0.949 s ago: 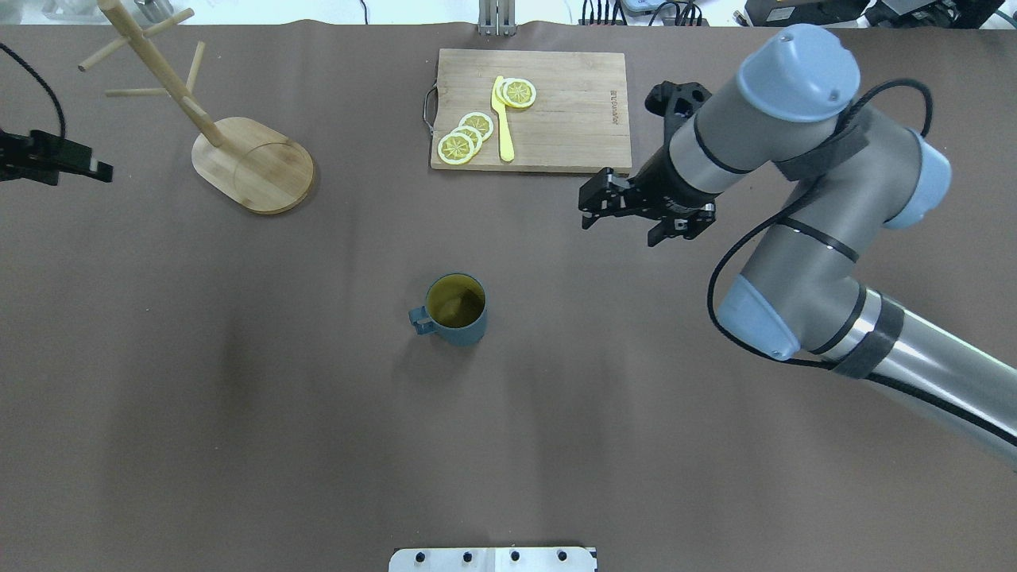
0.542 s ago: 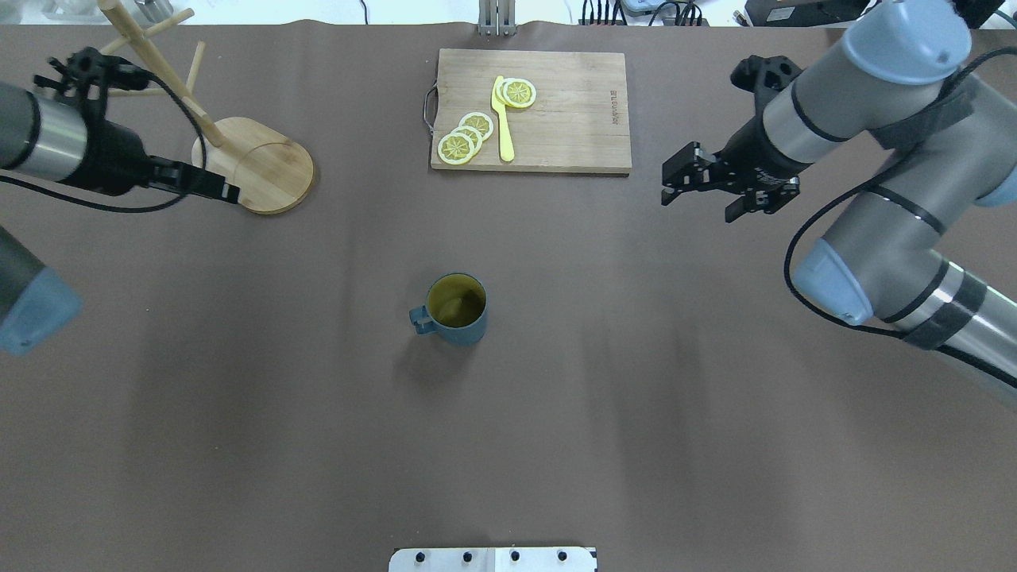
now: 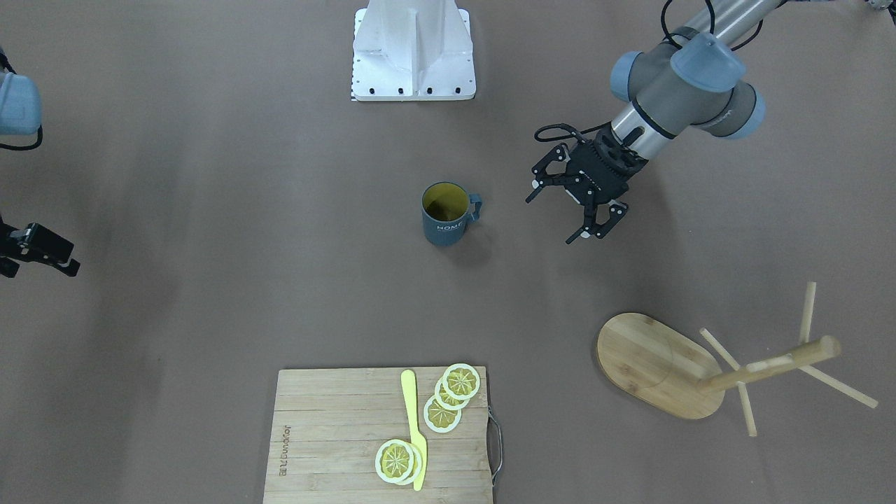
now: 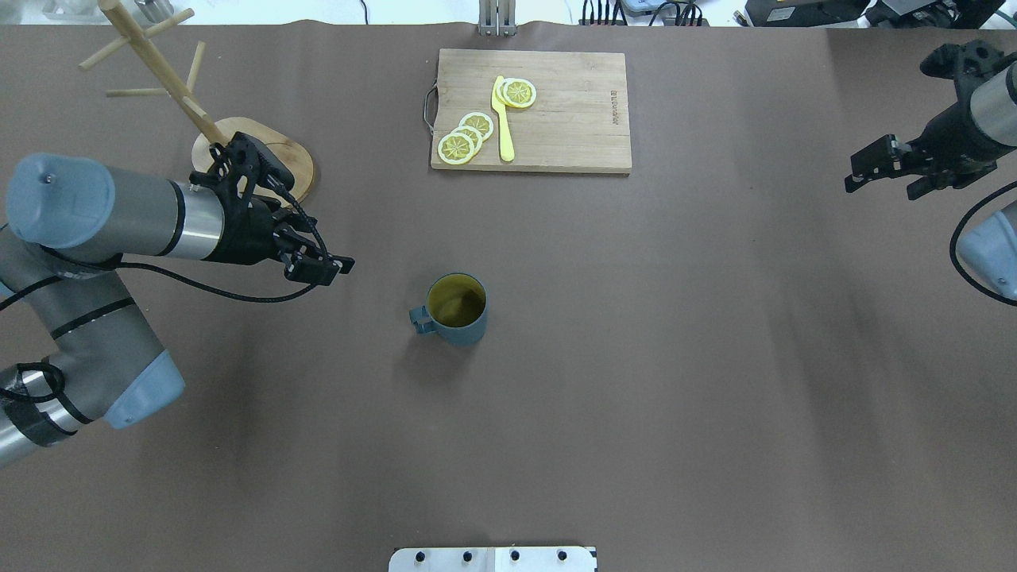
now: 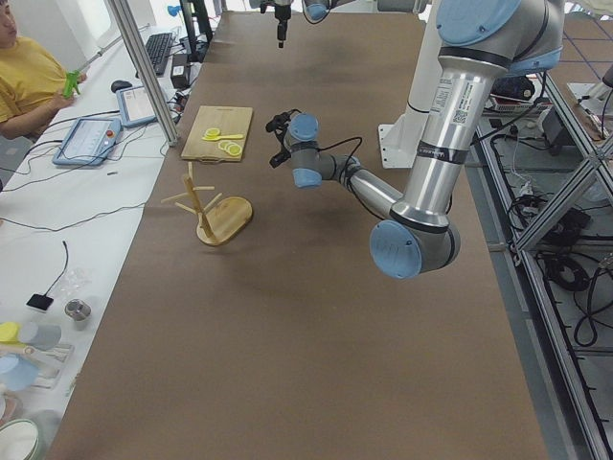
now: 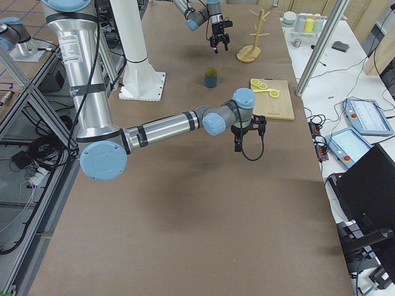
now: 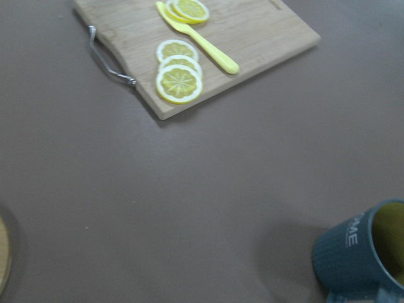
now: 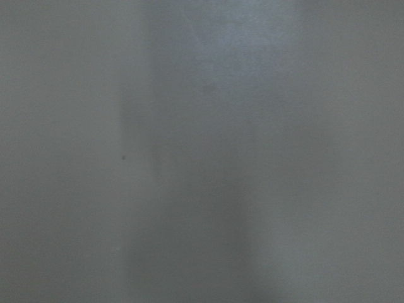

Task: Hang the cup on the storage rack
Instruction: 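Move the left gripper to the mug handle and grasp it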

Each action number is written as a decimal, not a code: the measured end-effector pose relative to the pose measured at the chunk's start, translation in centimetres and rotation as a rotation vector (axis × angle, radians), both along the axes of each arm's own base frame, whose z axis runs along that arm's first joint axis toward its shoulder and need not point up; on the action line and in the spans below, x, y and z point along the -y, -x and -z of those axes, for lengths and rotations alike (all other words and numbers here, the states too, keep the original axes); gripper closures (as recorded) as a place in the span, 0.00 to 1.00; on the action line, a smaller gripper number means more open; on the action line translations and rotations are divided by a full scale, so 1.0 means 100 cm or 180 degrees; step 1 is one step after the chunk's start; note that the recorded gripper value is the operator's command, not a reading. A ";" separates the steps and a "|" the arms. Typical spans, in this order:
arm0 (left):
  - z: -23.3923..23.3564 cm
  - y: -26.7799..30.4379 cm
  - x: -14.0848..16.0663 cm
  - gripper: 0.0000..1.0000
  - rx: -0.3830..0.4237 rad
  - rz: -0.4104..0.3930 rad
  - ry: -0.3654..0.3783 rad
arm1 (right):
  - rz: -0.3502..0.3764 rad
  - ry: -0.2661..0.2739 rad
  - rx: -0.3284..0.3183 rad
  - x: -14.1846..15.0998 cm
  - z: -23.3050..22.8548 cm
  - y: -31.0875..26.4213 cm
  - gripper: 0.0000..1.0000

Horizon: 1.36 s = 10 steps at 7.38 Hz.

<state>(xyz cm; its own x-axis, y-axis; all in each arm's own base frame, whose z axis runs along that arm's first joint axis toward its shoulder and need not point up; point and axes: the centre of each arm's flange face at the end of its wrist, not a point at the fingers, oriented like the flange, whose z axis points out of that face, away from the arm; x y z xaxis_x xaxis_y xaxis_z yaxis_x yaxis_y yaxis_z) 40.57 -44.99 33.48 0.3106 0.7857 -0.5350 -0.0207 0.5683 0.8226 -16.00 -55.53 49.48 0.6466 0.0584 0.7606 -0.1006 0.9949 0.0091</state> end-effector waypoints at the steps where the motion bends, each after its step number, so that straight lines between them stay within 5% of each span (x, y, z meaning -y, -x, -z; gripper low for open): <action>1: -0.009 -0.022 -0.017 0.08 -0.0109 -0.0149 -0.0210 | 0.0023 -0.0012 -0.0047 0.003 -0.015 -0.010 0.00; 4: -0.014 -0.069 -0.055 0.11 -0.0360 -0.0323 -0.0464 | 0.0011 0.0020 -0.0101 0.004 -0.033 -0.023 0.00; 7: -0.011 -0.106 -0.060 0.15 -0.0467 -0.0170 -0.0570 | 0.0004 0.0057 -0.0124 0.004 -0.041 -0.024 0.00; 10: -0.024 -0.120 -0.067 0.43 -0.0475 -0.0141 -0.0581 | 0.0000 0.0052 -0.0129 0.005 -0.041 -0.024 0.00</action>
<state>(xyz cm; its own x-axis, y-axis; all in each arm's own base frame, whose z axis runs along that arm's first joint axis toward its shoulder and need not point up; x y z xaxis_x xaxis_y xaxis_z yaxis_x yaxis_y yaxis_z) 52.60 -38.33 35.87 0.2017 0.8847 -0.4202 0.0872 0.4111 0.9074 -13.62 -56.02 53.60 0.6769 0.0707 0.7327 -0.1006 0.9949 -0.0031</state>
